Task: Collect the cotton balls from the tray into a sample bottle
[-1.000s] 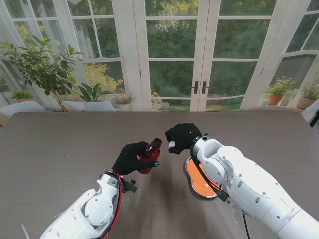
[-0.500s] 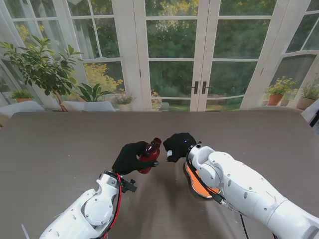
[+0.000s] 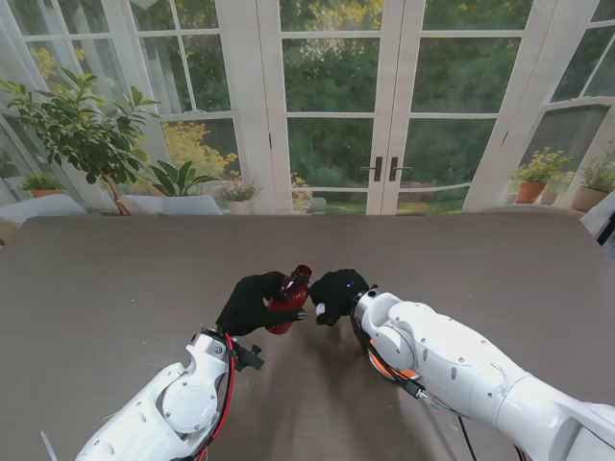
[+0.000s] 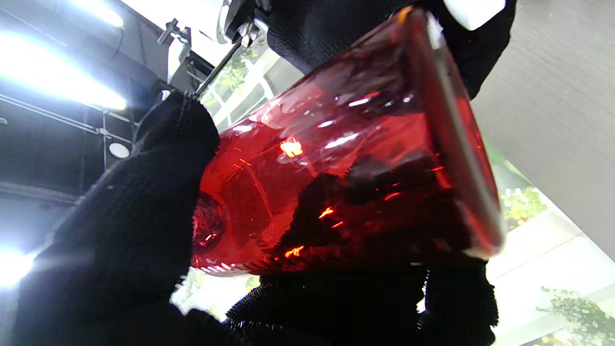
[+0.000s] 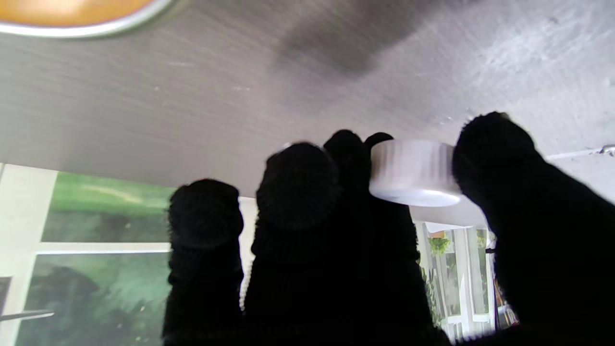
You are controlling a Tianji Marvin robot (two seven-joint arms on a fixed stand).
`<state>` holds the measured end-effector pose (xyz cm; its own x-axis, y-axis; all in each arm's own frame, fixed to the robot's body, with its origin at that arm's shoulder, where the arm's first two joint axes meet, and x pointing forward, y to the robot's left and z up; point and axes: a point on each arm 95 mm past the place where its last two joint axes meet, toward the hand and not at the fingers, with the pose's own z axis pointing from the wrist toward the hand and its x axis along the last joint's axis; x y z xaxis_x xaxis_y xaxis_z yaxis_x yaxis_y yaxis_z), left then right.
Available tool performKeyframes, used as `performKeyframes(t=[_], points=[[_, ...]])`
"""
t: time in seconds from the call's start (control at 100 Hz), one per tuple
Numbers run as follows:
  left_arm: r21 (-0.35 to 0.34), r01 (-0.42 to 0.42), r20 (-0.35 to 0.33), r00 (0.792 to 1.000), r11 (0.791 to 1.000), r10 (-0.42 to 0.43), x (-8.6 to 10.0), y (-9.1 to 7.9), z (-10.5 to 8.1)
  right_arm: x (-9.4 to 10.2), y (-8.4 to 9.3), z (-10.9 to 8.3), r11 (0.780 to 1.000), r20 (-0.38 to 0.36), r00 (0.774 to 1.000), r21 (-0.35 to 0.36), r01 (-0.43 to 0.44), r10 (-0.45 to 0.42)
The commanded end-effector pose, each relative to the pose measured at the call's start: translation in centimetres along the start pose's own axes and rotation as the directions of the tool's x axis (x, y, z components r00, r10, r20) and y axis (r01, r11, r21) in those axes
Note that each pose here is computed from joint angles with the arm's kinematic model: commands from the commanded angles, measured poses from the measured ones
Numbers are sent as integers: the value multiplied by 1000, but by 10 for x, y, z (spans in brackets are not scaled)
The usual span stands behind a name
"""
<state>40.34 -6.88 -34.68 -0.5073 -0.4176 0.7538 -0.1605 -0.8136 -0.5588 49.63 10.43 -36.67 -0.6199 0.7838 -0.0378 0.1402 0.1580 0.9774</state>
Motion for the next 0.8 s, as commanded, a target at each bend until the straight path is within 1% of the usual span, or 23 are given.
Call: performKeyframes(t=[0.0,0.21,0.79], points=[[-15,7,-5,1000,1000,-7,2,2,1,7,-4,3,1000,-16,1000,9,0,0],[-20,8,-3,1000,1000,-9,2,3,1,8,-13,6,1000,-21,1000,12,5,-5],[-30,14,-5,1000,999,-14,2,6,2,7,-28,7,999,-19,1000,34,23,-22]])
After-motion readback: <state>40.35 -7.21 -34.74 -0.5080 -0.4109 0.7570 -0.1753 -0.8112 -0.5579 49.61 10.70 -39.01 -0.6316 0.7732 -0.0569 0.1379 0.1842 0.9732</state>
